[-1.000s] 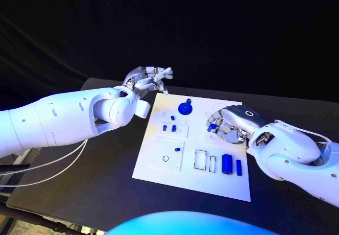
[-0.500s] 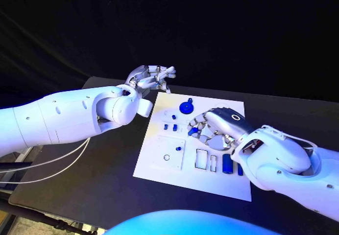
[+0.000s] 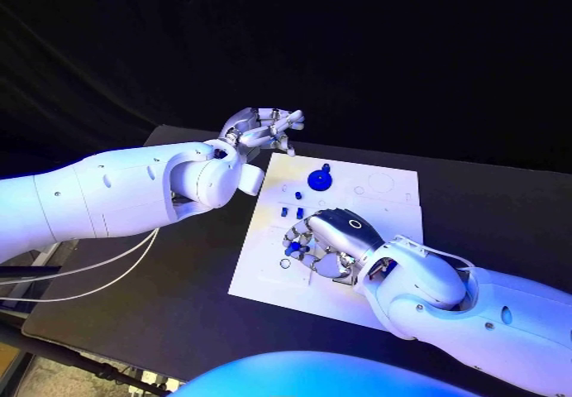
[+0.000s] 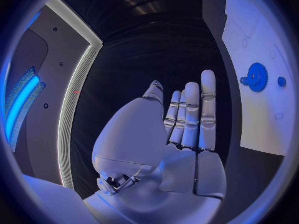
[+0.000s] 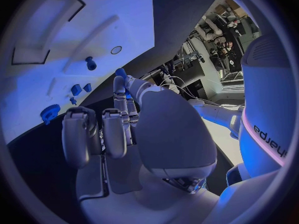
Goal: Assemble the parts on the task board
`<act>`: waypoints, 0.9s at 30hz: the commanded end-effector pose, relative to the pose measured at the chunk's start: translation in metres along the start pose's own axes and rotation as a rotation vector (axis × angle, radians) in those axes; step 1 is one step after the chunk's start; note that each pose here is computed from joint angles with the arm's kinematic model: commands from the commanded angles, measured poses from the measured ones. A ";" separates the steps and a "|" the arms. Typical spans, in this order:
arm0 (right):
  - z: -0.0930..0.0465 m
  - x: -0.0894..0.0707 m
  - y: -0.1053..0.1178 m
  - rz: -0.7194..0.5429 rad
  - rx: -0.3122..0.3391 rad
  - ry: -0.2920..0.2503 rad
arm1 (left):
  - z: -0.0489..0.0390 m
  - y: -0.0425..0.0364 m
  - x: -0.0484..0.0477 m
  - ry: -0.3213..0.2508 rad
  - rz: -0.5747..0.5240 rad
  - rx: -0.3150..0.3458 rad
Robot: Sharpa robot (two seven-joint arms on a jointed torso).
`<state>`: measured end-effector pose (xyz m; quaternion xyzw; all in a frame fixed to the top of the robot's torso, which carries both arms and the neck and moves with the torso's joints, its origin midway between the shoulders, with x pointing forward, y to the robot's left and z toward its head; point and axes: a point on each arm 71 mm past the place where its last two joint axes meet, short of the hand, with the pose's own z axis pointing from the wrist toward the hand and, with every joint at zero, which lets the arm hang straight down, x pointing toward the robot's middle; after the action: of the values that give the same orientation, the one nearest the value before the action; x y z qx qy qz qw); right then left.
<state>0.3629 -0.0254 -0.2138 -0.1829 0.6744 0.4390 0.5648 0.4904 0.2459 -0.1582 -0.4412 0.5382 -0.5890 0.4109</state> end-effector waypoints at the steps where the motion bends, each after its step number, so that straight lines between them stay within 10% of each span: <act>1: 0.003 0.009 0.000 -0.002 -0.015 0.037 | 0.0004 -0.0008 0.0032 0.018 -0.009 0.002; 27: 0.010 0.030 -0.003 -0.043 0.011 0.127 | 0.0011 -0.0004 0.0043 0.025 -0.010 0.000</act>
<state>0.3633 -0.0116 -0.2393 -0.2080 0.7017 0.4204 0.5363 0.4905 0.2440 -0.1587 -0.4414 0.5409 -0.5889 0.4073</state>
